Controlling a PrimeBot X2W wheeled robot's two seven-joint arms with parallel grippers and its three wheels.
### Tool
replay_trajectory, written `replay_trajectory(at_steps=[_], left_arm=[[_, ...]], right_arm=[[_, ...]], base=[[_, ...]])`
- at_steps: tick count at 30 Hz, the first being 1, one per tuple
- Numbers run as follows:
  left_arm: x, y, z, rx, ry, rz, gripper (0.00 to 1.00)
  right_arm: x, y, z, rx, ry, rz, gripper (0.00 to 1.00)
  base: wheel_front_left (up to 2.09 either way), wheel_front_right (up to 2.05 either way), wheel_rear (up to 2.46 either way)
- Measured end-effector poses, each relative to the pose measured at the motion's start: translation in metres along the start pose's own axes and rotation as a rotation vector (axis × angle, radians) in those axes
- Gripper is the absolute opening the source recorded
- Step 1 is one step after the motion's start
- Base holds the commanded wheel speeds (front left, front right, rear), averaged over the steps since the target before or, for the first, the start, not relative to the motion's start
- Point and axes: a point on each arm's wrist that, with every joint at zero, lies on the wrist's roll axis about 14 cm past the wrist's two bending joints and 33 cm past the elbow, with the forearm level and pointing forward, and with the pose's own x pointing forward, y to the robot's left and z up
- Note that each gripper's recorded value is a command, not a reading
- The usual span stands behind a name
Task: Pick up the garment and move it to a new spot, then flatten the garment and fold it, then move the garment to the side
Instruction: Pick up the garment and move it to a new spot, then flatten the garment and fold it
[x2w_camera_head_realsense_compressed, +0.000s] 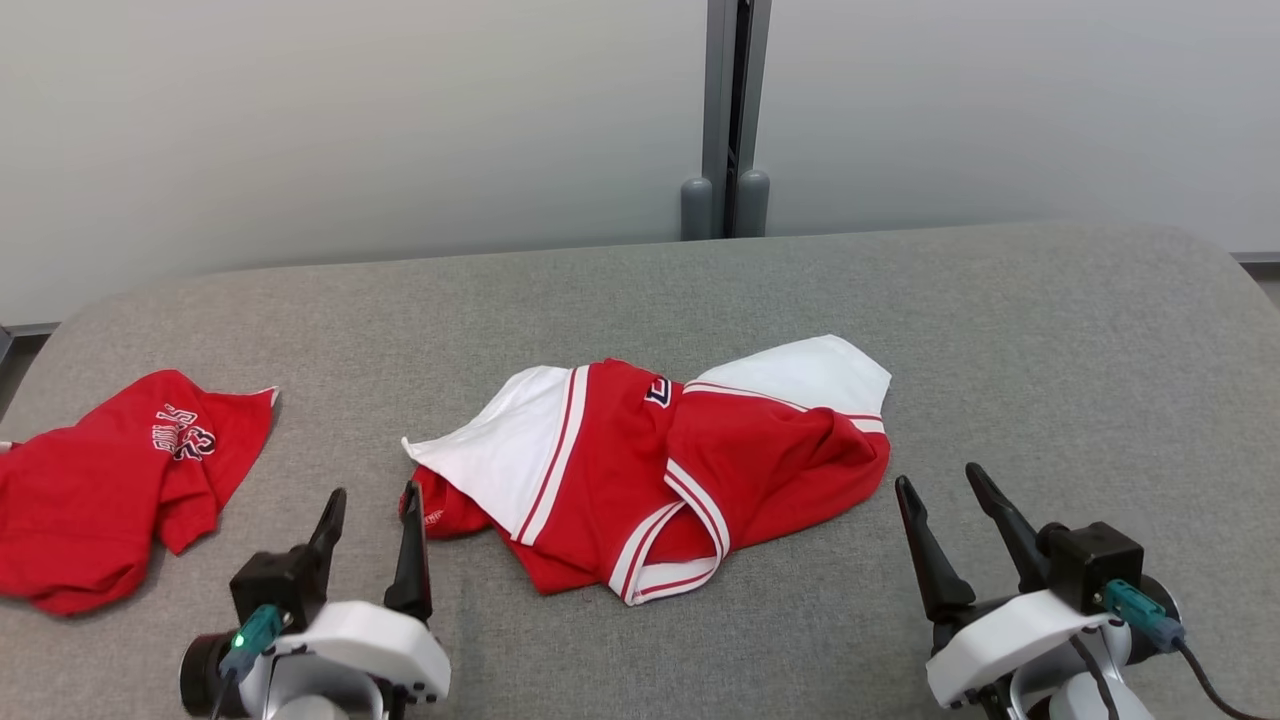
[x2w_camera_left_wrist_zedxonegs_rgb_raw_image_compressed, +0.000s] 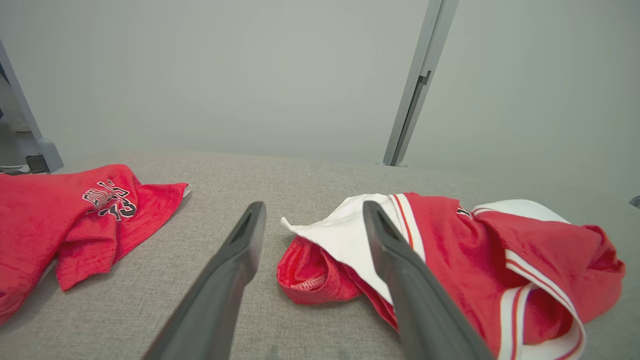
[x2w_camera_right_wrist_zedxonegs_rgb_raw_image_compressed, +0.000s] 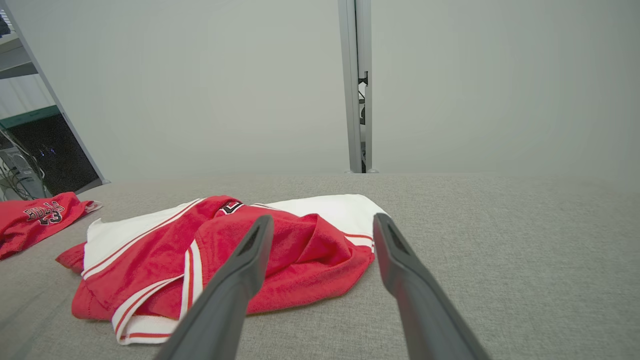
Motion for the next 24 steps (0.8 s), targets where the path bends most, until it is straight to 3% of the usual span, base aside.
replay_trajectory(at_steps=[9,17,24], left_arm=[[-0.027,0.028,-0.003,-0.004,-0.011,0.09,1.0],[-0.03,0.03,-0.006,-0.015,-0.005,0.098,1.0],[-0.036,0.033,-0.013,-0.03,0.016,0.11,1.0]], right_arm=[[-0.005,0.005,-0.006,0.006,0.015,0.012,1.0],[-0.001,0.01,-0.012,0.014,0.032,0.026,1.0],[0.009,0.041,-0.022,0.005,0.065,0.126,1.0]], base=[[0.0,0.0,0.0],[0.0,0.0,0.0],[0.0,0.0,0.0]])
